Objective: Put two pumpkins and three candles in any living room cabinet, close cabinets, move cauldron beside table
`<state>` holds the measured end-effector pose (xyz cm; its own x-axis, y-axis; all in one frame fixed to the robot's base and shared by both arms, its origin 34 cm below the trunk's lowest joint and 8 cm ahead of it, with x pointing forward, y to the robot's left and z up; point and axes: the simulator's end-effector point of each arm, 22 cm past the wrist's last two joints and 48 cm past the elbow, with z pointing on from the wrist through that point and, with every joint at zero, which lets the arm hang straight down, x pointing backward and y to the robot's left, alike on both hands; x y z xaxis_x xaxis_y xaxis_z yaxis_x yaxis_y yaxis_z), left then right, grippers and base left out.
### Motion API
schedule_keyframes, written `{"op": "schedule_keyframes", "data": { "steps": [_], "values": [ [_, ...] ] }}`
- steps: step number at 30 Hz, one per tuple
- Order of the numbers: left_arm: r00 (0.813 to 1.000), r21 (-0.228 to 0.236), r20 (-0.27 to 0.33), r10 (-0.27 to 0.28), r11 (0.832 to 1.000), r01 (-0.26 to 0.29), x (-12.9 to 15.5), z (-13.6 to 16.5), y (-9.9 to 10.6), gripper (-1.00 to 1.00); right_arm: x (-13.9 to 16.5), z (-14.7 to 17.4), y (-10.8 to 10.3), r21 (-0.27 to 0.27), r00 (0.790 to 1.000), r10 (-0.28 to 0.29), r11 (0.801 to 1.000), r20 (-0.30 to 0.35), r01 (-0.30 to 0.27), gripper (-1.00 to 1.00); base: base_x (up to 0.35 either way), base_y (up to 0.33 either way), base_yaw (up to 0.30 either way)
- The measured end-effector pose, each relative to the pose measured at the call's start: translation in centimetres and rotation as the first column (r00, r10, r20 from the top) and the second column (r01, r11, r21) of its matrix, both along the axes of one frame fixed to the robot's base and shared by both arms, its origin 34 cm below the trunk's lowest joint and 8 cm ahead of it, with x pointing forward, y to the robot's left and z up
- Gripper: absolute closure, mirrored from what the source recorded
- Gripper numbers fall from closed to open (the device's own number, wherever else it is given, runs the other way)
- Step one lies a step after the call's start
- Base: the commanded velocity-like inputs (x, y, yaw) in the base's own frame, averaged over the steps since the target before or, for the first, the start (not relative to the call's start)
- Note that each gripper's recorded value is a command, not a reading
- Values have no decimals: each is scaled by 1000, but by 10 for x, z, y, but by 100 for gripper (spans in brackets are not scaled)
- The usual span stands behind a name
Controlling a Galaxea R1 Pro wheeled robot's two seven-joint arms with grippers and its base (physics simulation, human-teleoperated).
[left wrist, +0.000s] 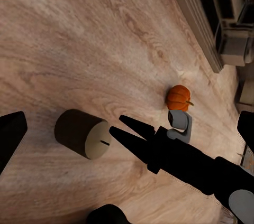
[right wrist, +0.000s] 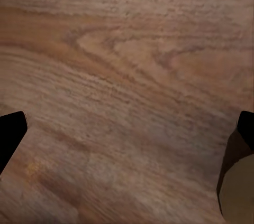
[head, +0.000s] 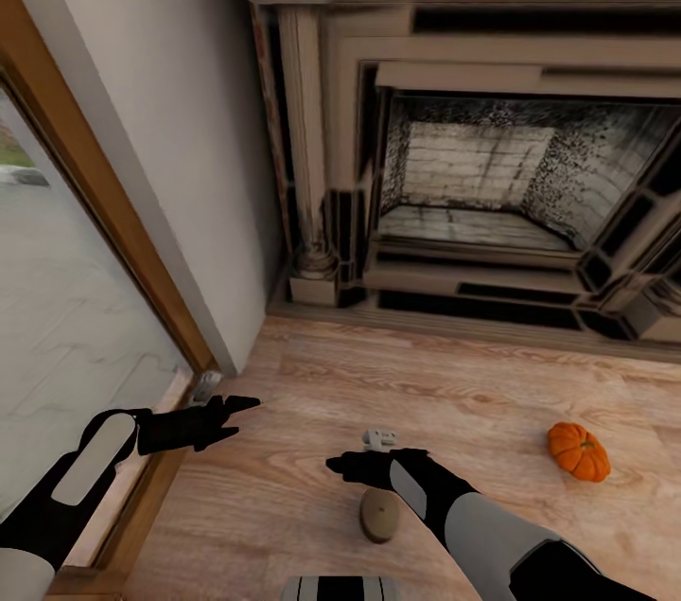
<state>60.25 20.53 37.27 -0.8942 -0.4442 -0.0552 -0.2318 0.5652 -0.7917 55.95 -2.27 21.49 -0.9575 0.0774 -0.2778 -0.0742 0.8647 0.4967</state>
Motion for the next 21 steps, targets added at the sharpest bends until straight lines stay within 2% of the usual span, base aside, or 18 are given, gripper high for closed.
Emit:
{"op": "schedule_keyframes", "data": {
  "steps": [21],
  "values": [
    [1000,-4,25,-9,1000,9,4,9,-4,-100,1,0,0,2,1000,-2,1000,3,2,-100,0,0,11]
  ]
}}
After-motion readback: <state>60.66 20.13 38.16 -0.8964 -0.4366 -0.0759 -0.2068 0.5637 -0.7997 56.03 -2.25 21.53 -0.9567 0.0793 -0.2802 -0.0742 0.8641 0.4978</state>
